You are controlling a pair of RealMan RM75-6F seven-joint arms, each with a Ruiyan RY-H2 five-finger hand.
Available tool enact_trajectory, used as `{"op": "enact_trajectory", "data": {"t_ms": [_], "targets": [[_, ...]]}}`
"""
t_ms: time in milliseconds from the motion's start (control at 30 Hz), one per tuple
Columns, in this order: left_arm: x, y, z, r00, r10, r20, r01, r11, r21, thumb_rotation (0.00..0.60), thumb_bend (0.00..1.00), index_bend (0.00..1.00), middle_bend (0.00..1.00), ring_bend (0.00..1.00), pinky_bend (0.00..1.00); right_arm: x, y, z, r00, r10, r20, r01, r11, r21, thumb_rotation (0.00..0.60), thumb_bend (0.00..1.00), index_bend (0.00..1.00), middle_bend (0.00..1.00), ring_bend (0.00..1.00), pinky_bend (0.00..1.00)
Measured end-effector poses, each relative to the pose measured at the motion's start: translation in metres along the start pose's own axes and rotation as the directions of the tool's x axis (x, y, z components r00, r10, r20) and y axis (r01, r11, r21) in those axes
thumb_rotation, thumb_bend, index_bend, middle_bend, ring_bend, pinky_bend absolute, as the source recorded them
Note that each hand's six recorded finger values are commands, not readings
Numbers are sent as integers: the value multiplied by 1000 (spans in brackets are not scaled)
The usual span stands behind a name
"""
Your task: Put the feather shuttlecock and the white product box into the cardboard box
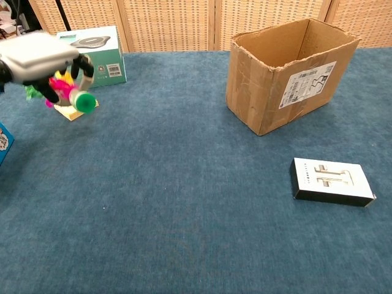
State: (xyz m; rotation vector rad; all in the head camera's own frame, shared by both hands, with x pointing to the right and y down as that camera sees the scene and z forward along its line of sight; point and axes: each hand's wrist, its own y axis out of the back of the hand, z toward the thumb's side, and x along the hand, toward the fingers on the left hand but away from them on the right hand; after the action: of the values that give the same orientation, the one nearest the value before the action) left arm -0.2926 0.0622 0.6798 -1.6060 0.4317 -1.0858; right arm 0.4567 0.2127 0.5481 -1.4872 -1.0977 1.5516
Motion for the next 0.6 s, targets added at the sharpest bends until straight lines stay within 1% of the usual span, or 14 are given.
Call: {"op": "enact_trajectory", "data": {"t_ms": [67, 100, 167, 233, 267, 300, 367, 400, 467, 500, 567, 600], "targets": [[-1, 16, 1, 999, 42, 25, -43, 999, 18, 600, 420, 747, 459, 444, 470, 0, 1, -1, 1000, -1, 2, 1, 1000, -3, 600, 0, 0, 0, 0, 0], [-1, 27, 1, 997, 70, 43, -71, 997, 29, 600, 421, 758, 468, 451, 473, 0, 1, -1, 1000, -1, 2, 1, 1000, -4, 600, 0, 0, 0, 0, 0], [0, 41, 3, 991, 111, 73, -114, 993, 36, 600, 424, 773, 483, 462, 478, 0, 1, -1, 1000, -2, 4, 2, 1000, -7, 600, 0, 0, 0, 0, 0], [4, 61, 10, 977, 179, 118, -182, 983, 23, 600, 425, 777, 486, 464, 479, -1, 2, -2, 1000, 0, 6, 0, 1000, -8, 600, 0, 0, 0, 0, 0], [5, 70, 13, 967, 213, 142, -217, 976, 15, 600, 426, 777, 486, 464, 479, -1, 1, -2, 1000, 0, 7, 0, 1000, -8, 600, 0, 0, 0, 0, 0], [9, 85, 19, 949, 262, 177, -267, 964, 4, 600, 426, 778, 486, 464, 479, -1, 1, -2, 1000, 1, 8, -1, 1000, -8, 600, 0, 0, 0, 0, 0], [17, 106, 28, 917, 331, 225, -337, 941, -9, 600, 425, 779, 487, 464, 479, -2, 1, -3, 1000, 5, 11, -5, 1000, -8, 600, 0, 0, 0, 0, 0], [24, 120, 34, 897, 366, 249, -375, 927, -12, 600, 424, 779, 486, 464, 479, -2, 0, -3, 1000, 6, 13, -6, 1000, -8, 600, 0, 0, 0, 0, 0], [37, 138, 44, 867, 408, 284, -424, 906, -8, 600, 423, 779, 486, 464, 479, -3, -1, -5, 1000, 10, 20, -10, 1000, -8, 600, 0, 0, 0, 0, 0], [46, 149, 53, 846, 433, 311, -455, 891, -5, 600, 422, 779, 487, 464, 479, -4, -1, -6, 1000, 11, 23, -11, 1000, -7, 600, 0, 0, 0, 0, 0], [58, 163, 67, 814, 464, 349, -495, 869, -1, 600, 420, 779, 487, 464, 479, -5, -1, -8, 999, 13, 30, -12, 1000, -5, 600, 0, 0, 0, 0, 0], [67, 172, 76, 795, 478, 373, -517, 856, 4, 600, 418, 779, 487, 464, 479, -5, -1, -9, 999, 13, 35, -13, 1000, -6, 600, 0, 0, 0, 0, 0]]}}
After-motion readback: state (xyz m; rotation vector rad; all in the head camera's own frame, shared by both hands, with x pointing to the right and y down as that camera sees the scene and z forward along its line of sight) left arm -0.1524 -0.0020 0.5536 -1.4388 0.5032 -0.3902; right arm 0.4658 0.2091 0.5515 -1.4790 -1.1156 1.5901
